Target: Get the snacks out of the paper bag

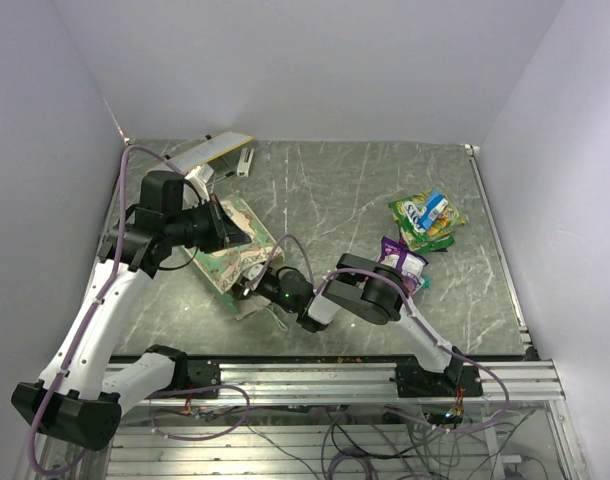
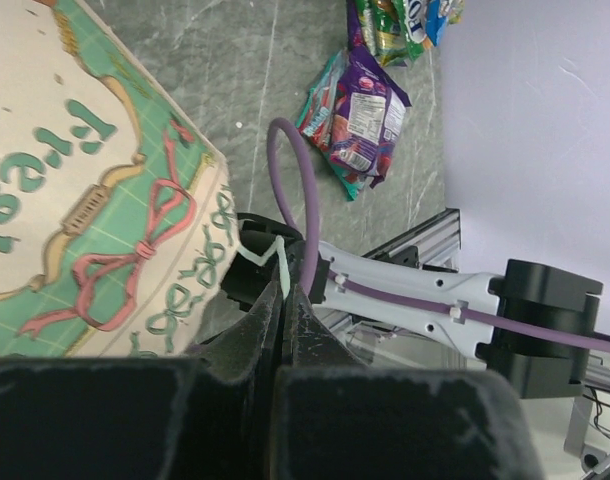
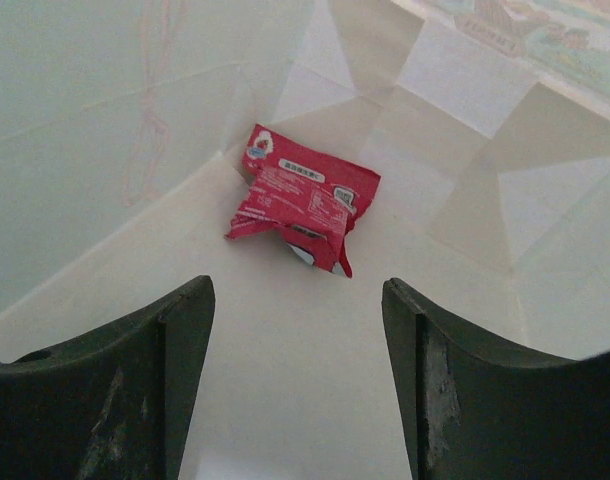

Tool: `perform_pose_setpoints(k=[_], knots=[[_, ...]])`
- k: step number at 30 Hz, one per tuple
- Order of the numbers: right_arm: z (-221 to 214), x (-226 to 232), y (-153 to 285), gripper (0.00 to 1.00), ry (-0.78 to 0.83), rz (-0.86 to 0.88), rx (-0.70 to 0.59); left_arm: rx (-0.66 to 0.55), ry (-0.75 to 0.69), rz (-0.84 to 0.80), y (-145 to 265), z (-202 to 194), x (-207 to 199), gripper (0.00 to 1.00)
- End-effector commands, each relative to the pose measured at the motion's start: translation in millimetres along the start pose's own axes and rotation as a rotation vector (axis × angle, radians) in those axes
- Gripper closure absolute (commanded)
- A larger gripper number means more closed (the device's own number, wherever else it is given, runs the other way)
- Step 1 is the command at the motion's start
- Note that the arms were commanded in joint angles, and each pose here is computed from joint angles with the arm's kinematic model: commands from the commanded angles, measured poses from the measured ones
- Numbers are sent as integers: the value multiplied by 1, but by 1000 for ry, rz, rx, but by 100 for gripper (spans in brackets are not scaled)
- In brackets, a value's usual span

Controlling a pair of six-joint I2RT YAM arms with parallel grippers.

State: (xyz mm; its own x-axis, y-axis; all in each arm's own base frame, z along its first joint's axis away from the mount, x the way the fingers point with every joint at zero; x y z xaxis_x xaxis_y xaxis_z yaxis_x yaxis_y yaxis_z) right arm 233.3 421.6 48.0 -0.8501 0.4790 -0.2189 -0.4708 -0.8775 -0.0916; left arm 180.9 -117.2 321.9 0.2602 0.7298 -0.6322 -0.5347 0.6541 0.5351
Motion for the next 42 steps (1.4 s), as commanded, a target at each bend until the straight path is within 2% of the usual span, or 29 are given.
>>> perform_pose_setpoints(k=[1,10,15,19,25,32,35,39,42], knots=[[2,4,-21,31,-16,47,-60,-50,-53,-93,7,14,-15,93],[10,5,-46,27,-131,9,-131,-59,-47,-122,7,17,-19,93],[28,-3,-47,27,-222,-88,-168,-65,-49,-125,8,19,-20,93],[25,-7,-39,27,-302,-183,-154,-78,-51,-162,10,19,-23,93],[14,1,-48,25,-317,-181,-140,-111,-30,-271,12,16,-31,93],[6,12,-68,16,-330,-108,-115,-61,9,-277,6,8,-26,93],[-6,12,-82,16,-332,-159,-47,-69,6,-277,9,7,-27,93],[-25,11,-91,20,-335,-227,48,-67,5,-268,11,6,-28,93],[-36,9,-92,36,-332,-268,116,-73,6,-256,13,3,-27,93]])
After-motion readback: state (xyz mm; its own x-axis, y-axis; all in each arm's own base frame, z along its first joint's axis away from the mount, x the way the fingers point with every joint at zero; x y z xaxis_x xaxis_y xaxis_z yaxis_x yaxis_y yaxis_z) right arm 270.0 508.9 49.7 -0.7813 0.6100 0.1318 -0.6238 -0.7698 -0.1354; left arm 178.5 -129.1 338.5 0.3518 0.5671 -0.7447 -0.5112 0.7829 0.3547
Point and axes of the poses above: each gripper's point midway between its finger pads, its own y axis back along the fingers, its own x axis along the line the jaws close on, z = x × y, the point moved 9 cm from there along y, back along the fingers, and after that the axes turned 8 degrees about -y, right-handed, at the moved point
